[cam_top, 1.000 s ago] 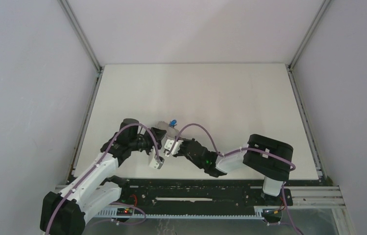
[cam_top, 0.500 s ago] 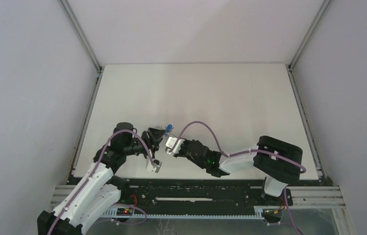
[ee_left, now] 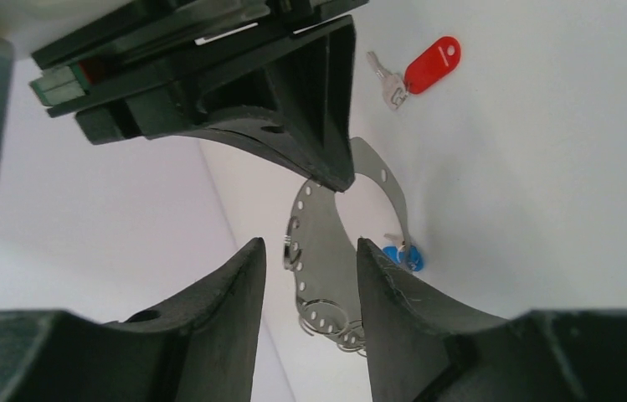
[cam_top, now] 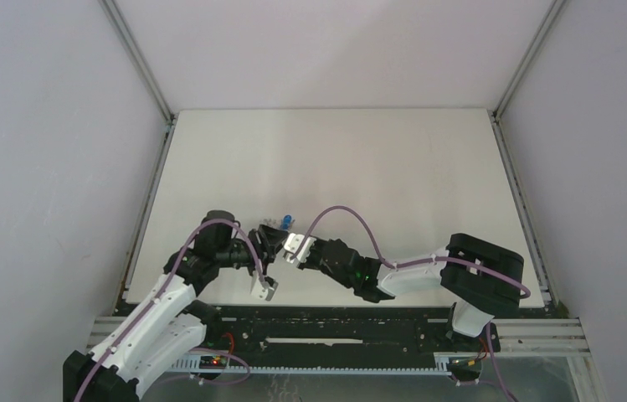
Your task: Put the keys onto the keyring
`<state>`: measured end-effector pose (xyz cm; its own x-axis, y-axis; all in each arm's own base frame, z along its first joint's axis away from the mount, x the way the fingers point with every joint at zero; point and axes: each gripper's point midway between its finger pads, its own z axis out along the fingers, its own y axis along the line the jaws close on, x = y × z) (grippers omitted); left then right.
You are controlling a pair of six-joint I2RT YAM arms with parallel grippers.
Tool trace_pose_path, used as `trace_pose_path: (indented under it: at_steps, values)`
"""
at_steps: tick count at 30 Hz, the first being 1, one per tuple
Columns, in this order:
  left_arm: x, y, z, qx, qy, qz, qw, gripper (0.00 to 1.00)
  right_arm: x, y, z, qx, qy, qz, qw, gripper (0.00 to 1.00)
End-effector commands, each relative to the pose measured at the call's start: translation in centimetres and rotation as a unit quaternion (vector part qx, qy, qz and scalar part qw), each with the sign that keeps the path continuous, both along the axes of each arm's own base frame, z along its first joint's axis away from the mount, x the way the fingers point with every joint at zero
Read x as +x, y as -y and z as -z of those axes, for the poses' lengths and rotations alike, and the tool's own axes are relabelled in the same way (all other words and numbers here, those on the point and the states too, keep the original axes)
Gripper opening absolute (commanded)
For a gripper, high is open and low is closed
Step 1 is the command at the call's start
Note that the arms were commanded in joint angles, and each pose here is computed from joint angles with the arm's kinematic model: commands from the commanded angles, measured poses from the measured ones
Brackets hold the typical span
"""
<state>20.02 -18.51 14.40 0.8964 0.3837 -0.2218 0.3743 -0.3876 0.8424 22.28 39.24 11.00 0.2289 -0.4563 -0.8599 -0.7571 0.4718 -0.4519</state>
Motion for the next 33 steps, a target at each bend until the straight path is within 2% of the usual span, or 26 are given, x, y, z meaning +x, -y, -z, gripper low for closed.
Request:
trace_pose_path:
  at_steps: [1,9,15,19,27,30,33]
  values:
    - [0.5,1.1,-2.6,-0.034,0.024,0.012,0.999,0.48,-0.1,-1.4,-4.2,0.058,0.017,-0.006,0.998,0.00]
    - [0.3,1.6,-2.3,-0.031,0.023,0.027,0.999,0.35,-0.2,-1.7,-4.1,0.053,0.018,-0.011,0.998,0.00]
    - [0.2,1.9,-2.7,-0.031,0.028,0.033,0.999,0.13,-0.2,-1.7,-3.8,0.049,0.015,-0.010,0.999,0.00]
    - [-0.2,1.9,-3.1,-0.040,0.029,0.033,0.998,0.05,-0.2,-1.7,-3.8,0.050,0.016,-0.009,0.999,0.00]
    - [-0.3,1.8,-4.2,-0.066,0.041,0.023,0.997,0.00,-0.3,-1.6,-3.7,0.047,0.012,-0.010,0.999,0.00]
    - [-0.4,1.8,-5.1,-0.086,0.021,0.008,0.996,0.00,-0.4,-1.6,-3.9,0.049,0.010,-0.013,0.999,0.00]
    - [-0.8,1.9,-6.4,-0.116,-0.026,-0.017,0.993,0.00,-0.8,-1.6,-4.8,0.060,0.005,-0.021,0.998,0.00]
